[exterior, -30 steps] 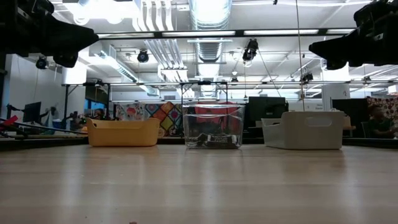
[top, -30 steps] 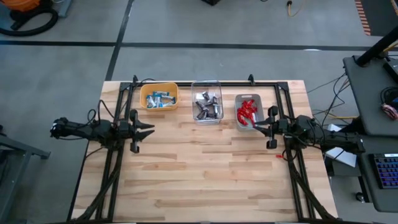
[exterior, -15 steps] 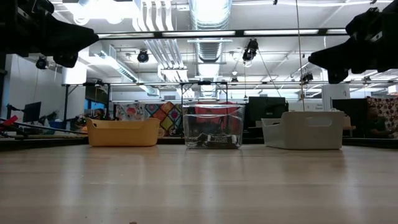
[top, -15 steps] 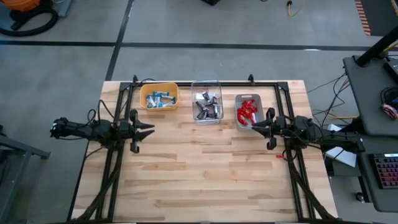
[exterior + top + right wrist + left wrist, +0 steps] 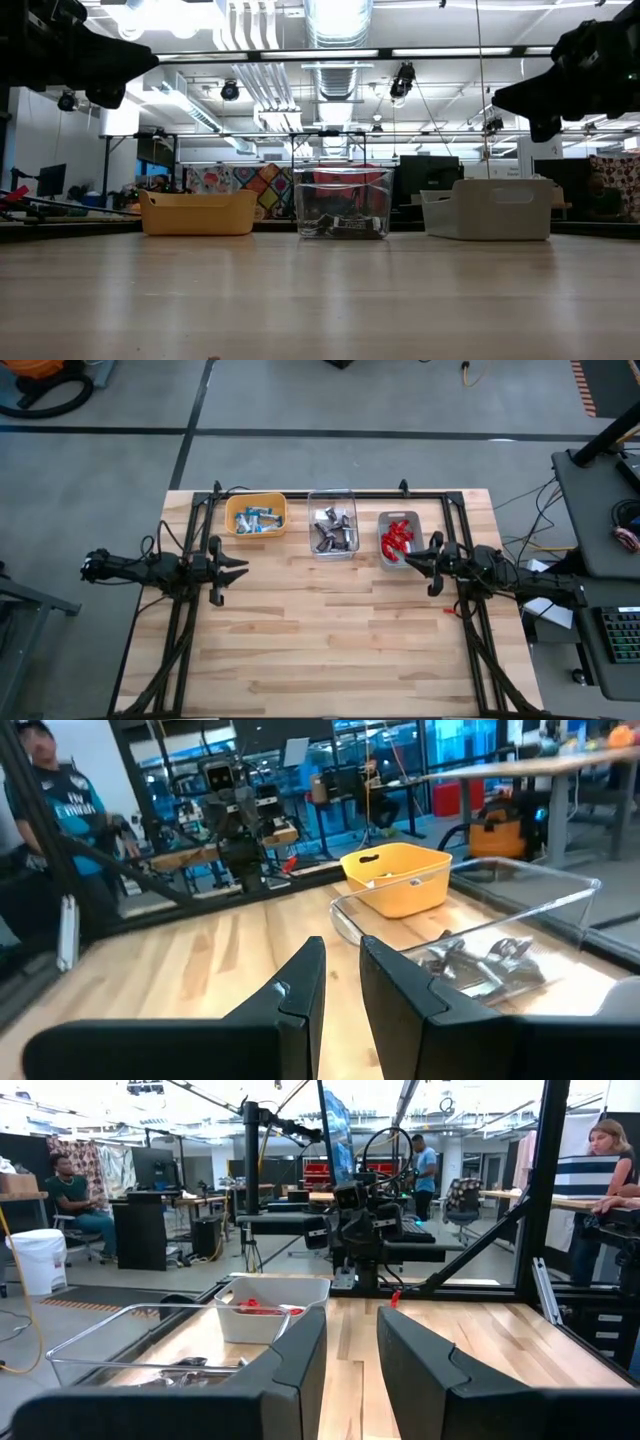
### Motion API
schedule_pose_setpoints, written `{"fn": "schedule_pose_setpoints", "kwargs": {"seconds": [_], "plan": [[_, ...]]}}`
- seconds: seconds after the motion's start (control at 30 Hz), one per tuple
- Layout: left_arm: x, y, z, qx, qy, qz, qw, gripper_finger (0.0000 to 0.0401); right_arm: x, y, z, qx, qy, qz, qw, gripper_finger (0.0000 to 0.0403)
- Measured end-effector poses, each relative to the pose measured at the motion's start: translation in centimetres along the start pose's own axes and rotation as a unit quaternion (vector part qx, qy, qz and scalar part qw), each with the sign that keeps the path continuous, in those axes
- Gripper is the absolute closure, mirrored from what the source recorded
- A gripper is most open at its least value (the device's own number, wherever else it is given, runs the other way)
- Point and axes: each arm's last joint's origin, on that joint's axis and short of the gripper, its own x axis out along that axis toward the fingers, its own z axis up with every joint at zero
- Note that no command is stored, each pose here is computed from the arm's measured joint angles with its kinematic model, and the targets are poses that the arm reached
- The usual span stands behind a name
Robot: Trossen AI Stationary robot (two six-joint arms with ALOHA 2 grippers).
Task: Sort candy
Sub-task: Return to Home Position
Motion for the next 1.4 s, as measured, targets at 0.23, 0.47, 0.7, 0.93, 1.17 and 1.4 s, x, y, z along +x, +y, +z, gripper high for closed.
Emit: {"fn": "schedule_pose_setpoints", "kwargs": {"seconds": [0.23,0.47,0.7,0.93,1.17,1.4], "plan": [[0.00,0.00,0.00,0.000,0.000,0.000,1.000,0.0324,0.00,0.06,0.01,-0.127,-0.001,0.002,0.992,0.0344],[0.00,0.00,0.00,0.000,0.000,0.000,1.000,0.0323,0.03,0.12,-0.02,-0.179,0.002,0.005,0.984,0.0344],[0.00,0.00,0.00,0.000,0.000,0.000,1.000,0.0323,0.08,0.14,0.10,-0.180,0.007,0.004,0.984,0.0344],[0.00,0.00,0.00,0.000,0.000,0.000,1.000,0.0323,0.07,0.15,0.16,-0.180,0.006,0.004,0.984,0.0344],[0.00,0.00,0.00,0.000,0.000,0.000,1.000,0.0323,0.06,0.16,0.23,-0.180,0.006,0.004,0.984,0.0344],[0.00,0.00,0.00,0.000,0.000,0.000,1.000,0.0323,0.06,0.17,0.26,-0.180,0.006,0.004,0.984,0.0344]]}}
